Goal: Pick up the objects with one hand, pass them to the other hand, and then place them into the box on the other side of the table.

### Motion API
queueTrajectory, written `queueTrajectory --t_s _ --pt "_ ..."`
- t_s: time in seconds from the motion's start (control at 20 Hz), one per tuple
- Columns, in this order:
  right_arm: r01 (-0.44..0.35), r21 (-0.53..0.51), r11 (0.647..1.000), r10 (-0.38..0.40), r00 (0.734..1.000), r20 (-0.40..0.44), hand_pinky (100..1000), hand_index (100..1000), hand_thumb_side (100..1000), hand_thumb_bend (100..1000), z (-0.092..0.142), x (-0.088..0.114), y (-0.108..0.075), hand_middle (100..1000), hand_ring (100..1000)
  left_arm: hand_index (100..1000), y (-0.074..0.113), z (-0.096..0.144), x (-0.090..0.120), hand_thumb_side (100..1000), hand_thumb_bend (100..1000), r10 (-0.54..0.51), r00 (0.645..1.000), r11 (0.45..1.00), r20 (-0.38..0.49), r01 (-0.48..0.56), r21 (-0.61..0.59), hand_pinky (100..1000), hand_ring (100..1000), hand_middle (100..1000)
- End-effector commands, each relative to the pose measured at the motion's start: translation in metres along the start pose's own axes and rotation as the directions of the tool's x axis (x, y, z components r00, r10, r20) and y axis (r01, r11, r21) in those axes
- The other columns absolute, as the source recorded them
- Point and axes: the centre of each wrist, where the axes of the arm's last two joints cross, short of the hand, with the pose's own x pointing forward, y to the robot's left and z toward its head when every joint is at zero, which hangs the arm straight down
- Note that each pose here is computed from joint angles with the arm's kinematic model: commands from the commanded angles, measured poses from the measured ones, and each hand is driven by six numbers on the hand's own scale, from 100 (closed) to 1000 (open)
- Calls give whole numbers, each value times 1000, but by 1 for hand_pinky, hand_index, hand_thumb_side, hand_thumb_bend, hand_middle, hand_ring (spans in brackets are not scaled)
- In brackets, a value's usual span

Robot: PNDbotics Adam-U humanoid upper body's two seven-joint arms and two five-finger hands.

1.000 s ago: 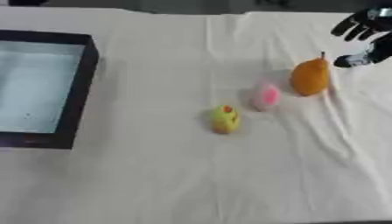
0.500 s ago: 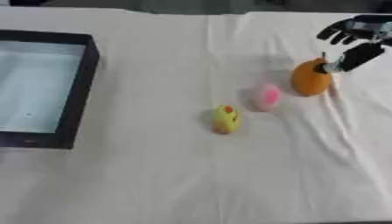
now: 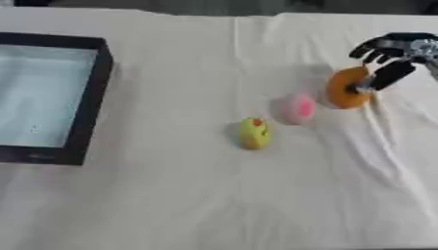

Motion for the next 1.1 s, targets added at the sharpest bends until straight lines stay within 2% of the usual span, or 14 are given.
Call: queueTrajectory --t_s 0.05,0.2,0.25,0.3,0.45,0.55,0.6,0.65,0.7,0.75,1.1 --pt "-29 -14 999 29 999 -28 909 896 267 503 4 -6 -10 890 894 816 3 -5 12 599 632 8 999 1000 35 -8 5 660 766 694" --pt "-43 15 999 44 998 -38 910 900 262 503 0 -8 -7 889 894 816 2 -5 13 599 631 10 999 1000 39 -10 5 661 766 693" --pt "-48 23 999 49 998 -39 910 900 235 548 -1 -8 -5 889 895 816 2 -5 13 595 629 11 999 1000 39 -11 4 662 766 693" --pt "-53 33 998 55 998 -41 909 895 259 510 -2 -8 -4 884 893 815 2 -5 13 600 630 12 999 1000 39 -12 4 662 766 692" --pt "-64 43 997 66 997 -43 901 851 241 487 -5 -8 -1 821 873 815 2 -5 12 601 630 11 999 1000 37 -11 3 662 766 691" --pt "-54 31 998 55 998 -35 894 774 200 418 -5 -7 -1 741 852 814 3 -5 12 601 629 9 999 1000 37 -10 6 663 766 691" --pt "-45 24 999 45 999 -29 883 708 115 313 -5 -6 -1 665 821 815 3 -5 12 601 628 9 999 1000 37 -9 7 663 766 690" --pt "-30 13 999 30 999 -21 881 699 101 296 -4 -5 -1 653 815 814 3 -5 12 601 629 9 999 1000 38 -9 8 663 766 690" --pt "-15 -2 1000 15 1000 -11 868 651 100 178 -2 -4 -3 591 783 814 4 -5 12 600 628 8 999 1000 39 -9 9 664 766 688" --pt "-2 -18 1000 2 1000 1 858 612 100 101 -1 -1 -4 551 760 813 4 -5 13 600 628 8 999 1000 39 -8 9 664 765 686" --pt "28 -160 987 -11 994 108 844 552 100 100 27 24 -22 489 714 808 4 -3 13 598 627 0 999 1000 39 0 3 663 755 670"
